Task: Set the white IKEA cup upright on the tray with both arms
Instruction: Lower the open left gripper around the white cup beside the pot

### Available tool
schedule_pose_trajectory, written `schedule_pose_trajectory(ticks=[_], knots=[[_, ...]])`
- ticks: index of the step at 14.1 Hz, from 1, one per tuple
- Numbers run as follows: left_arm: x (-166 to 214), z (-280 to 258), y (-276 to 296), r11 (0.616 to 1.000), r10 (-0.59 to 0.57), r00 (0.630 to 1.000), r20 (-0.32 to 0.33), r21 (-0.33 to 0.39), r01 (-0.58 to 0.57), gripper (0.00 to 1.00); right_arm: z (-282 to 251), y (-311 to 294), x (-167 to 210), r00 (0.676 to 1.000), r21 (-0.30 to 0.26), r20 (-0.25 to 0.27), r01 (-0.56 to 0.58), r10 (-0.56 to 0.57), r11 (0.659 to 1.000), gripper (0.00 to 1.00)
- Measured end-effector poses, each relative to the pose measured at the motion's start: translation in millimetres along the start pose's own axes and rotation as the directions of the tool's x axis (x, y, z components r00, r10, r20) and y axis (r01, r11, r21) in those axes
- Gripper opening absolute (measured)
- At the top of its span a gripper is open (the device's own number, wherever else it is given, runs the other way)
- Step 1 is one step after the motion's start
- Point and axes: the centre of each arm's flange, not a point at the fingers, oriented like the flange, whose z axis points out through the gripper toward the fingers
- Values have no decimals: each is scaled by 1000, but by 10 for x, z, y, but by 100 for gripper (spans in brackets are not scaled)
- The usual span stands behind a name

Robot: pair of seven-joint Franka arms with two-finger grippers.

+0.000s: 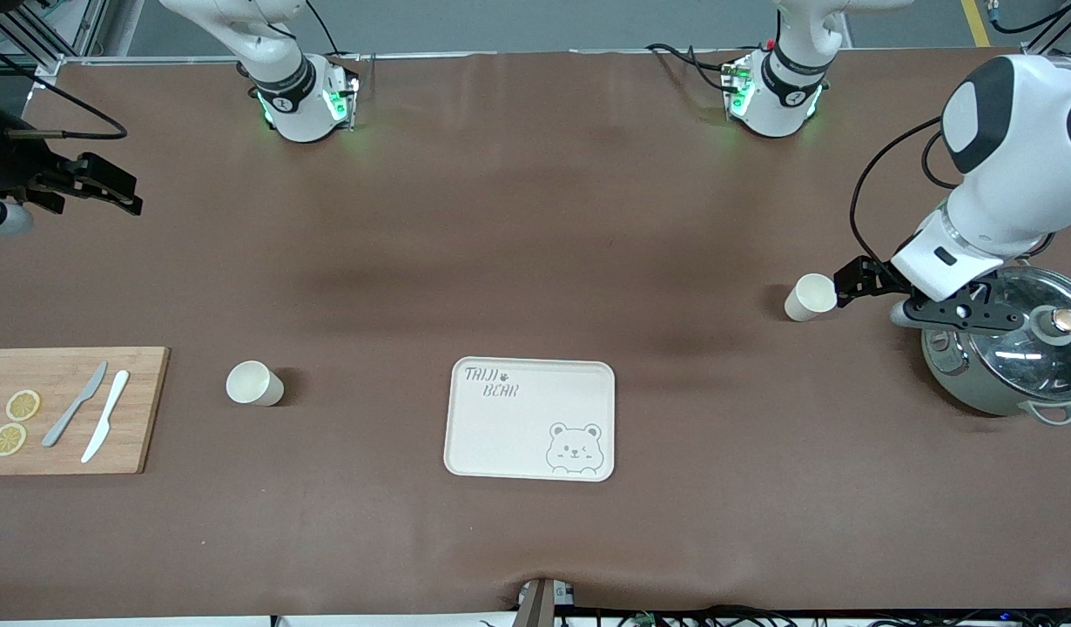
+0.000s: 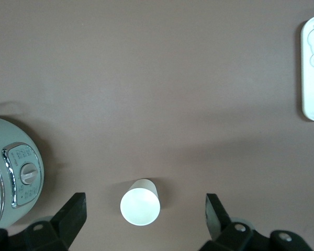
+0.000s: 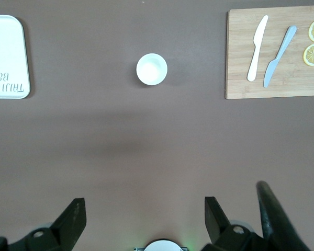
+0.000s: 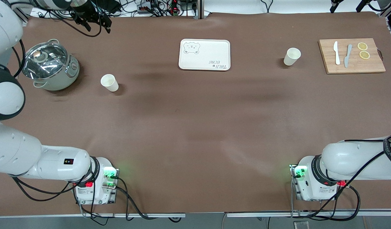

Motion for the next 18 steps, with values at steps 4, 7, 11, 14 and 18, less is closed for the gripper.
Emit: schedule_pose_trajectory(ticks=[4,7,11,14,18], knots=[[-230,267,-196,1000,20,1000,-11,6,-20,100,1,-16,-9,1000,-1,6,4,-4,1000,100],[-365,538,-306,1000,7,1000,-28,11,-7,100,-3,-23,-10,1000,-2,5,5,-5,1000,100],[-524,800,-544,1000,0,1000,-31,16,0,100,-7,-22,-10,1000,-2,5,7,-7,1000,100],[-610,960,-537,1000,1,999,-41,17,0,100,-7,-20,-10,1000,-3,4,8,-8,1000,100],[-797,1254,-511,1000,1,999,-47,18,-1,100,-9,-19,-9,1000,-3,3,8,-8,1000,100]])
